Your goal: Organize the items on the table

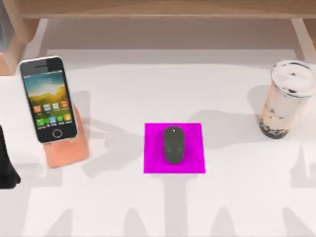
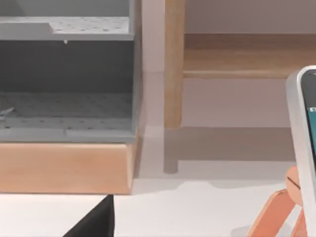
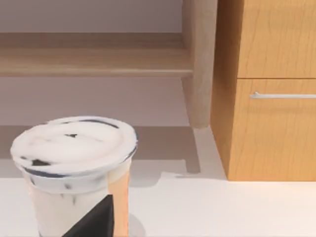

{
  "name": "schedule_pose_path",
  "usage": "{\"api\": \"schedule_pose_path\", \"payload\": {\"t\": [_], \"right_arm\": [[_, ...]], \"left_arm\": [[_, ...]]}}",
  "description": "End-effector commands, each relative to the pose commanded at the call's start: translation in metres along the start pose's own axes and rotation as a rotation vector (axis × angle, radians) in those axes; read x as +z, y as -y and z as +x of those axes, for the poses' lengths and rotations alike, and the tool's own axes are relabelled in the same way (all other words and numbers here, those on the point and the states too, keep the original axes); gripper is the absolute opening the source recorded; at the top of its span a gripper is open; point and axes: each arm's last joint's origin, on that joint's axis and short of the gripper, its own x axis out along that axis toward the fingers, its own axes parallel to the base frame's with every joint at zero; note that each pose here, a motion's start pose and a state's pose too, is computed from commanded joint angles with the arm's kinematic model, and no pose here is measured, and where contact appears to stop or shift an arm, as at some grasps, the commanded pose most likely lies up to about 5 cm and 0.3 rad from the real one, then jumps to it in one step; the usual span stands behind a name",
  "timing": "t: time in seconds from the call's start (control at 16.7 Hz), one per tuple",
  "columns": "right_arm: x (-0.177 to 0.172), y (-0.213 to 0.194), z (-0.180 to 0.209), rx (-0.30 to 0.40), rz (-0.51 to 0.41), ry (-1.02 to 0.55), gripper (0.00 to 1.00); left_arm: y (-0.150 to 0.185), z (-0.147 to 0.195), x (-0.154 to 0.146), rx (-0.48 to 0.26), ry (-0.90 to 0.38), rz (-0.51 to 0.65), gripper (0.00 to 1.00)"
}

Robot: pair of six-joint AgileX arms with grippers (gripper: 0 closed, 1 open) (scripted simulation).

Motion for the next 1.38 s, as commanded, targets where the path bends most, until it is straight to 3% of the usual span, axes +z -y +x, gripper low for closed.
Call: {"api": "schedule_pose_path", "payload": {"t": [0.84, 1.38], "right_arm": [[-0.043, -0.030, 0.032, -0.106, -0.013, -0.148, 1.00], [-0.064, -0.076, 0.086, -0.046, -0.037, -0.155, 1.00]], "left_arm": [[0.000, 0.000, 0.000, 0.000, 0.000, 0.000, 1.00], [0.000, 0.000, 0.000, 0.000, 0.000, 0.000, 1.00]]}}
